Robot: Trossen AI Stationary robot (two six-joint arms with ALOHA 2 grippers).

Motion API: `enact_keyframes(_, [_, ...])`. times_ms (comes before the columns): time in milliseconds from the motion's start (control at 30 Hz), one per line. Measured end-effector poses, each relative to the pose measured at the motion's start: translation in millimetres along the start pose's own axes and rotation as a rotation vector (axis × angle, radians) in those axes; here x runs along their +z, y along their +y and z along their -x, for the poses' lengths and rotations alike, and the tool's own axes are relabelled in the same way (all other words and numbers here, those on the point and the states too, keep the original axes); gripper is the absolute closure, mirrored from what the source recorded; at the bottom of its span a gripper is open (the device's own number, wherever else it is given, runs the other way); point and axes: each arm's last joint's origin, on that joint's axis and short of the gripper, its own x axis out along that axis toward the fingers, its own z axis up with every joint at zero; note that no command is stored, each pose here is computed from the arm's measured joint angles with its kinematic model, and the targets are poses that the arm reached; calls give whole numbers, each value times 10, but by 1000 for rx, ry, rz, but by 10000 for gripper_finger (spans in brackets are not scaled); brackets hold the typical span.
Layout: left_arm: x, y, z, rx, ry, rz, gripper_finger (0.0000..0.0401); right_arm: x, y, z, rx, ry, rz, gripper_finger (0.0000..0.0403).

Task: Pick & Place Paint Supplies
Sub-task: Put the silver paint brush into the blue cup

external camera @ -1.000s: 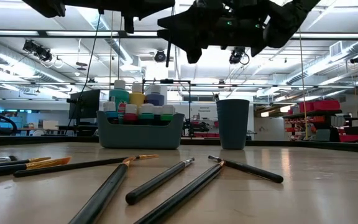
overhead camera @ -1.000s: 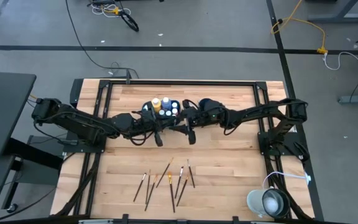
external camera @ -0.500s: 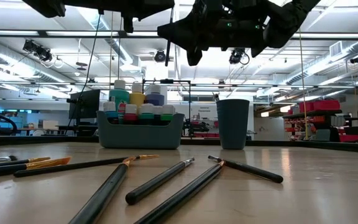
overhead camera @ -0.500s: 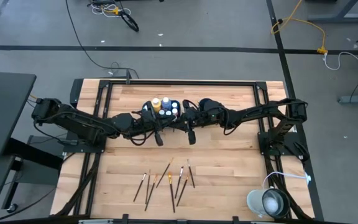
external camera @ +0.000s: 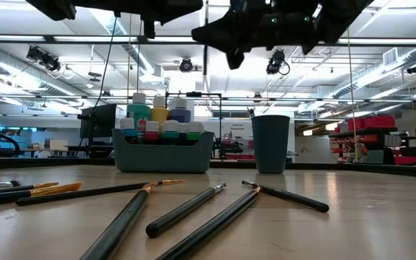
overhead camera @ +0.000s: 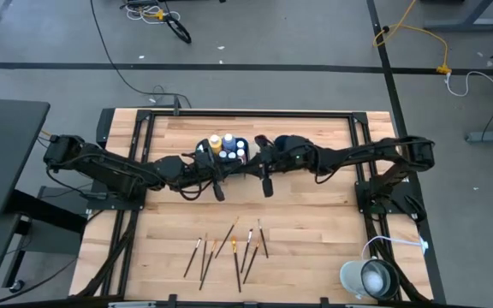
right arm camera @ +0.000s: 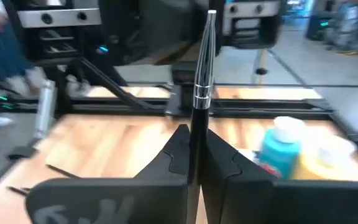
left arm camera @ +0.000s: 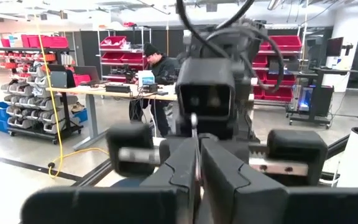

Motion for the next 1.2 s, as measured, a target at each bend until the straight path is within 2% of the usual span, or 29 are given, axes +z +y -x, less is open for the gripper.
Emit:
enact_keyframes(267, [0,1,0,4,0,10,316,282,10,380,-223,97,61,390])
enact_keyframes(400, [-1,1,0,4,1,8,304,417,17,615,-360,138,110,390])
enact_keyframes(467, [0,1,0,4,0,8,303,396,13,713,-428,153,117,390])
enact_keyframes(567, [-1,1,0,4,1,7,306,208,-10,856,-490,171,100,390])
enact_keyframes(733, [0,1,0,4,0,8,313,-152,-143,1047,-618,62,65,390])
enact_keyframes(900, [0,1,0,5,0,8,314,-498,-317,1166,-713,29,4,390])
enact_keyframes(1033, [4,3,0,9,-4,10,314,-707,-410,1141,-701,90,-46,390])
enact_keyframes(1200, [6,3,0,9,-6,14,314,-871,-464,1044,-707,129,-51,390])
